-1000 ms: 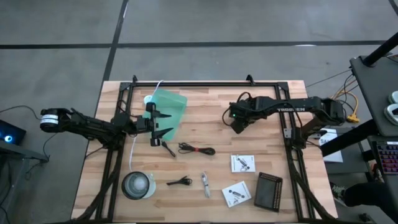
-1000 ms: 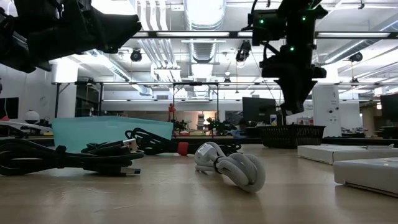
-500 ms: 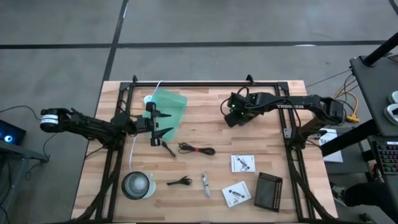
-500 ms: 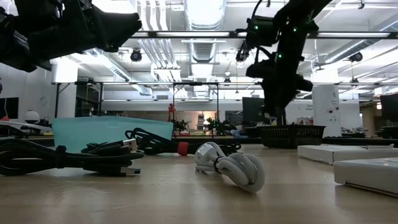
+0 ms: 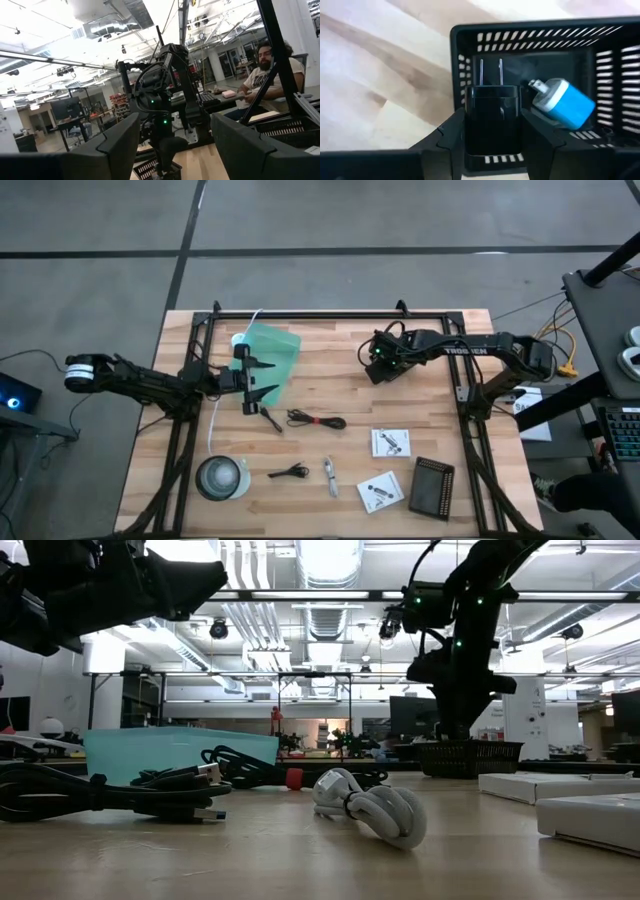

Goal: Pick and place items into bin
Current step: Put the black charger adapter into the top black bin, then put the top right black charger cable into the light blue bin

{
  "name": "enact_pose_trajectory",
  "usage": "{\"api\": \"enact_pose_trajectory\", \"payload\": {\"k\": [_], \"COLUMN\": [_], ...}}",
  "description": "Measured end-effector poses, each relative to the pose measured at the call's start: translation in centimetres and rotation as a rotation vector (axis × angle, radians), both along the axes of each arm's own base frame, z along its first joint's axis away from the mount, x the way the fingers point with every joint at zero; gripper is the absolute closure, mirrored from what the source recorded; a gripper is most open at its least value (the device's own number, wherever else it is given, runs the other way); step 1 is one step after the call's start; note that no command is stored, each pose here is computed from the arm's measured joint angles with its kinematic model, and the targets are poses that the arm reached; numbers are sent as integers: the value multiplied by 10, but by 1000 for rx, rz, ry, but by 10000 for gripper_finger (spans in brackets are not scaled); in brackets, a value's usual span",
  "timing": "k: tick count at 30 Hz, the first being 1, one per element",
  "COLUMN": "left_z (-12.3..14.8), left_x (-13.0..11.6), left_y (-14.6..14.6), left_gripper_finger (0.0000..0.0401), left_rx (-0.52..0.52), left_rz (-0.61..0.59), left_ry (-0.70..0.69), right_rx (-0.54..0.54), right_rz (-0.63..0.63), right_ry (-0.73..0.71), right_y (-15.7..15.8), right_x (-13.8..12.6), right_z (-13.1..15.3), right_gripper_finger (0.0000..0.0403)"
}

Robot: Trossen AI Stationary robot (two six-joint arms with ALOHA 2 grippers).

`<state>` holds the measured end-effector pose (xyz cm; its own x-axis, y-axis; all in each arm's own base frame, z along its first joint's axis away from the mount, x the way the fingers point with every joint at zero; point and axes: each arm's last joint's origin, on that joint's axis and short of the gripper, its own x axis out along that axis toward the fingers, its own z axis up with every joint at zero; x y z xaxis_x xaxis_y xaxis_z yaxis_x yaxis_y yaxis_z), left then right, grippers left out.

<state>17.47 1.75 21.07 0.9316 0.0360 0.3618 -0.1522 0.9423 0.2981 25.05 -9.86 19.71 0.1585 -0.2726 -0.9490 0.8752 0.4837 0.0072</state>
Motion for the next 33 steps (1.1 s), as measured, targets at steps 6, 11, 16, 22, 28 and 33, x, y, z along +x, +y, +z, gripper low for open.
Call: {"api": "enact_pose_trajectory", "payload": {"k": [6, 11, 16, 22, 28, 33], "left_z": [0, 0, 0, 0, 0, 0], "left_x": [0, 0, 0, 0, 0, 0], "left_y": [0, 0, 0, 0, 0, 0], "left_gripper_finger": [173, 173, 173, 173, 173, 173], "left_rx": [1, 2, 2, 2, 2, 1], "left_rz": [1, 1, 1, 1, 1, 1], "left_ry": [-1, -1, 0, 0, 1, 3], "right_rx": [-24, -24, -55, -183, -208, -403], "right_rz": [-8, -7, 64, 402, 731, 877], "right_ry": [9, 9, -27, -176, -375, -603], "right_y": [-1, -1, 3, 37, 85, 111], "right_x": [0, 0, 7, 35, 55, 65], "right_z": [0, 0, 4, 9, 12, 16], "right_gripper_finger": [183, 150, 150, 167, 178, 179]}}
